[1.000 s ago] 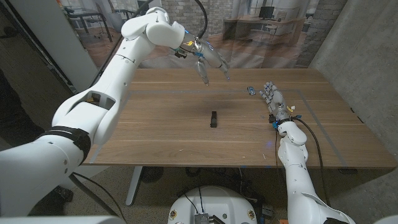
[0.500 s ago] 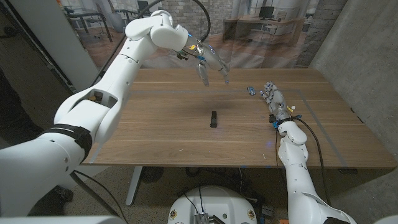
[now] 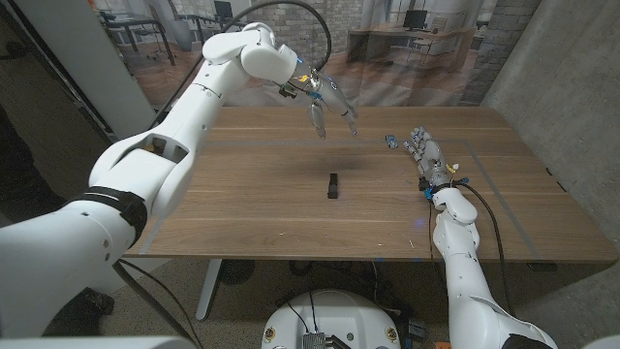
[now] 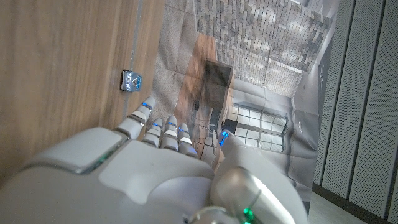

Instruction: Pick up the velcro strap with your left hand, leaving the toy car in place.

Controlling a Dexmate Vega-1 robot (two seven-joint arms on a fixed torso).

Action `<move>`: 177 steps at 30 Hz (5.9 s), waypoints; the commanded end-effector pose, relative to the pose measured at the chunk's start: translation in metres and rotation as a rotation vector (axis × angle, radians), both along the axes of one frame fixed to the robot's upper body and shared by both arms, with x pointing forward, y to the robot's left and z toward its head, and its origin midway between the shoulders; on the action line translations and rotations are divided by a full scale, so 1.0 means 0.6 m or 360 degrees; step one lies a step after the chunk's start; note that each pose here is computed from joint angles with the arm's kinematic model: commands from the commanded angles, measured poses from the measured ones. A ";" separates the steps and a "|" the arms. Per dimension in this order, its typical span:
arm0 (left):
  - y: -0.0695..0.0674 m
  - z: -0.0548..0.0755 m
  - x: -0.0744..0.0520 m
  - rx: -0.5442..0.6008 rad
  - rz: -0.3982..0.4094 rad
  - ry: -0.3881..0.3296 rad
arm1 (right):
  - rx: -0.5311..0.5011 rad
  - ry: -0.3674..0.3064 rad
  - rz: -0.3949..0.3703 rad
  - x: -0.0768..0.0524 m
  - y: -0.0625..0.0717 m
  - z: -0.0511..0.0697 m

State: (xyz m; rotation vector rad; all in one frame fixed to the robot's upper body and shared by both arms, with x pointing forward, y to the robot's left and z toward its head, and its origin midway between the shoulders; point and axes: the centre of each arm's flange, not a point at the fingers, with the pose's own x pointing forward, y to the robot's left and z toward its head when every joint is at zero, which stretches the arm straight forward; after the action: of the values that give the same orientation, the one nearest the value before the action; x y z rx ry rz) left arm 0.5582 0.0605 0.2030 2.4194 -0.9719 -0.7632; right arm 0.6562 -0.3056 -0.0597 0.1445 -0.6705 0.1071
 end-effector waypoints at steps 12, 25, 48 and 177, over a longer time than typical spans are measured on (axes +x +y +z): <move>-0.007 -0.026 0.033 0.0031 -0.0015 0.0089 | -0.0024 -0.0012 -0.0004 0.018 0.005 0.010; -0.002 -0.040 0.041 0.0059 -0.0022 0.0096 | -0.0047 -0.0048 -0.0025 0.015 0.010 0.022; -0.008 -0.068 0.050 0.0164 -0.0045 0.0021 | -0.0051 -0.0078 -0.0047 0.015 0.016 0.032; -0.020 -0.194 0.125 0.0344 -0.0059 0.0155 | -0.0054 -0.0062 -0.0089 0.021 0.007 0.033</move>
State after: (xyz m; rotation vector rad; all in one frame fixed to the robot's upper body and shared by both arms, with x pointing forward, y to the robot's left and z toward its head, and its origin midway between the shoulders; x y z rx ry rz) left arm 0.6315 0.0491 0.0906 2.5166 -0.9473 -1.0232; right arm 0.6686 -0.3001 -0.0392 0.0886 -0.7093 0.0728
